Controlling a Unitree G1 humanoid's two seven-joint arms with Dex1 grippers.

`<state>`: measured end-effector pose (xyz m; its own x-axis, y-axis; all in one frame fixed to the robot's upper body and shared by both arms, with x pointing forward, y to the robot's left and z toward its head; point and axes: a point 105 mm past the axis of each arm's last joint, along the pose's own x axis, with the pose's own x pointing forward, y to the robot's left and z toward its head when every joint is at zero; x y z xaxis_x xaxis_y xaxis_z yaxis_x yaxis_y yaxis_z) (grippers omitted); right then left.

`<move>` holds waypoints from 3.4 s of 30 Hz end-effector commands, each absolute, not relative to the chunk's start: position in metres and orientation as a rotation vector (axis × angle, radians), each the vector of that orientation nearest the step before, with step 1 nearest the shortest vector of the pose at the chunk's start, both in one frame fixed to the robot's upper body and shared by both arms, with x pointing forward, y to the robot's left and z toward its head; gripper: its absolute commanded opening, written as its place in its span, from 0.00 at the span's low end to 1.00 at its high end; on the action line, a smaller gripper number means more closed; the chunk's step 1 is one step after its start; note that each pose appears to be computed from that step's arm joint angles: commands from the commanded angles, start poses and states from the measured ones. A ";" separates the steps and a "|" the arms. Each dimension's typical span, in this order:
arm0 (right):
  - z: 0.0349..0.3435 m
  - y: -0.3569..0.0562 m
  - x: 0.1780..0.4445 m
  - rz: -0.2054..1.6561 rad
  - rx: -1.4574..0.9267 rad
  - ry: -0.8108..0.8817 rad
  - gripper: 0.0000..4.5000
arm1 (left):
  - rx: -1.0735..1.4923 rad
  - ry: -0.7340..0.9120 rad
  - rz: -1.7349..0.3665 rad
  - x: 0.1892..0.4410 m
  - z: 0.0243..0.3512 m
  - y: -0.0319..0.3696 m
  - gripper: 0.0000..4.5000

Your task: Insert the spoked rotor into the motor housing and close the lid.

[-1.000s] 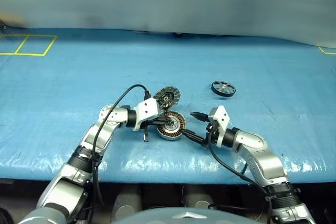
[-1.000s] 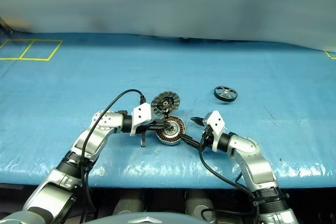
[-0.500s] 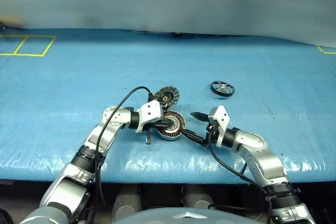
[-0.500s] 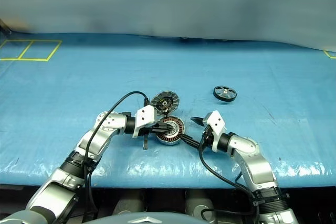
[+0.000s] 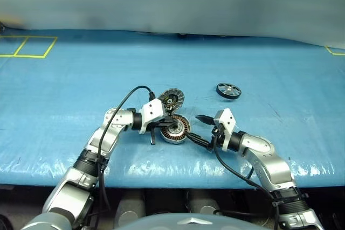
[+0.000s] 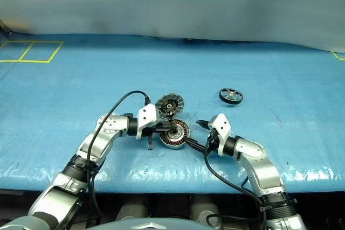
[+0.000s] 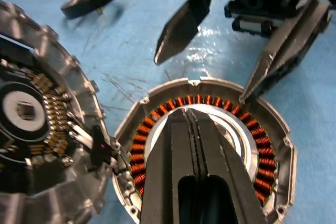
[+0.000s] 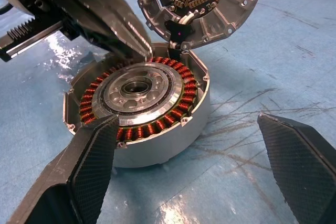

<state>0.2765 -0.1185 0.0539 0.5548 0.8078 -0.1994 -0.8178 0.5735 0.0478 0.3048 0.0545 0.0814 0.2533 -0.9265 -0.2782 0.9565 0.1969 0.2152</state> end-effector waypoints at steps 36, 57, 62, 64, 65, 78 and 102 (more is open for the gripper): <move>0.073 -0.120 0.281 0.933 -0.115 0.109 0.99 | 0.314 0.013 -1.325 0.287 0.102 0.060 0.00; 0.124 -0.214 0.337 0.373 -0.359 0.063 0.99 | 0.227 -0.016 -1.038 0.283 0.079 0.108 0.00; 0.130 -0.225 0.351 0.271 -0.337 0.098 0.99 | 0.220 -0.007 -1.018 0.282 0.071 0.107 0.00; 0.123 -0.225 0.354 0.254 -0.339 0.146 0.99 | 0.216 -0.007 -1.013 0.282 0.070 0.106 0.00; 0.119 -0.226 0.356 0.233 -0.341 0.172 0.99 | 0.215 -0.006 -1.010 0.282 0.070 0.106 0.00; 0.109 -0.226 0.371 0.148 -0.262 0.208 0.66 | 0.238 0.037 -0.985 0.278 0.061 0.112 0.00; 0.099 -0.233 0.377 0.074 -0.143 0.240 0.01 | 0.238 0.063 -0.967 0.276 0.055 0.114 0.00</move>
<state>0.3773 -0.2331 0.0895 0.9601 0.0494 -0.2752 -0.0834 0.9901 -0.1132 0.2764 0.1151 0.0490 0.5668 -0.8052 -0.1745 0.8234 0.5467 0.1518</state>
